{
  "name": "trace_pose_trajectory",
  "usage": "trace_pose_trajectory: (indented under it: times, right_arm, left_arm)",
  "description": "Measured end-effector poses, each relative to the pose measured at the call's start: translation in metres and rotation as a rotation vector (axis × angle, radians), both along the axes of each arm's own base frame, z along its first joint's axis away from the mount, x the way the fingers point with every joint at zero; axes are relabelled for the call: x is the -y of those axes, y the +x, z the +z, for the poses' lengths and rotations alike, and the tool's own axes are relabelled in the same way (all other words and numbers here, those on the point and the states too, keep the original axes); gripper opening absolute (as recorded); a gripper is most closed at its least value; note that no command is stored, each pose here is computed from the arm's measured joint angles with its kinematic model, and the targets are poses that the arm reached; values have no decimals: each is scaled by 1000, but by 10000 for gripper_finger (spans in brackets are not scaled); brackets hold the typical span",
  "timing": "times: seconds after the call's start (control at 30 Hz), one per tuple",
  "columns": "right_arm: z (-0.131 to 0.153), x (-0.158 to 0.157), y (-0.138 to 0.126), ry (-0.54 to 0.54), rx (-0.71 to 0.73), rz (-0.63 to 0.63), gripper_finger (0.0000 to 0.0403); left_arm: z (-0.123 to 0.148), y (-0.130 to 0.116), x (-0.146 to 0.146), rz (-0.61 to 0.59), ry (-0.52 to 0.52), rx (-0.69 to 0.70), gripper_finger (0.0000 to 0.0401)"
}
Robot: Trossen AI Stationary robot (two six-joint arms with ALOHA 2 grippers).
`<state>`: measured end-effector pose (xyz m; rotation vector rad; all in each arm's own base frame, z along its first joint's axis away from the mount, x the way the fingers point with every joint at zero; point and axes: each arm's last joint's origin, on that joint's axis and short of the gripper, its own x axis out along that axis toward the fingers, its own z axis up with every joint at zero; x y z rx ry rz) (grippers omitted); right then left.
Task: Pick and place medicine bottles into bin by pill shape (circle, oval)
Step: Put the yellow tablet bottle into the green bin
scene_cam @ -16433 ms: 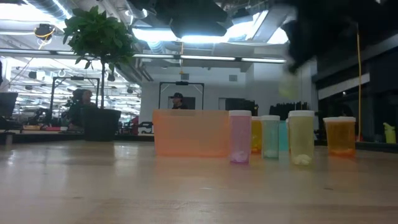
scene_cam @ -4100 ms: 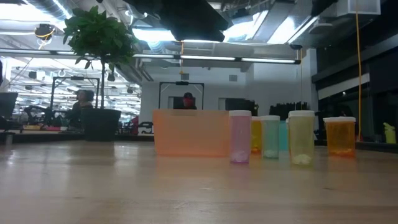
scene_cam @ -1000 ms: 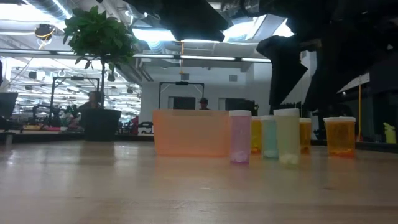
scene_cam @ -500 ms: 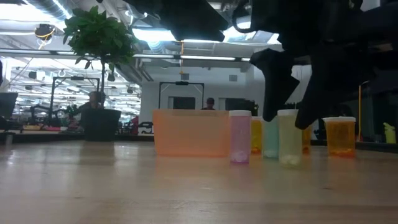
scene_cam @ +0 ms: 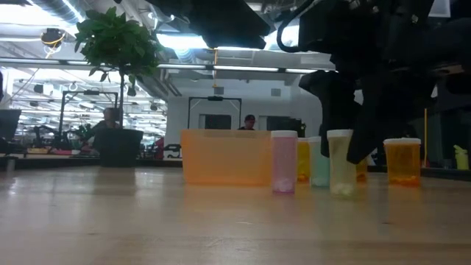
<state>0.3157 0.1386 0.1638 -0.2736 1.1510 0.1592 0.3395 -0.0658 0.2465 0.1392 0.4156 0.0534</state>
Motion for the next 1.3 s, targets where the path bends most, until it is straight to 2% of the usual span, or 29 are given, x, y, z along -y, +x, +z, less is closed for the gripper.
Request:
trace_pose_trajectory:
  times: [0.47, 0.63, 0.87, 1.3]
  right_arm:
    - [1, -1, 2, 12, 22, -4, 144]
    - [1, -1, 2, 38, 22, -62, 108]
    - [11, -1, 3, 34, -14, -124, 108]
    - [83, -3, -7, -224, -148, -252, 110]
  left_arm:
    - [0, 0, 0, 0, 0, 0, 257]
    - [0, 0, 0, 0, 0, 0, 257]
    - [0, 0, 0, 0, 0, 0, 257]
    - [0, 0, 0, 0, 0, 0, 257]
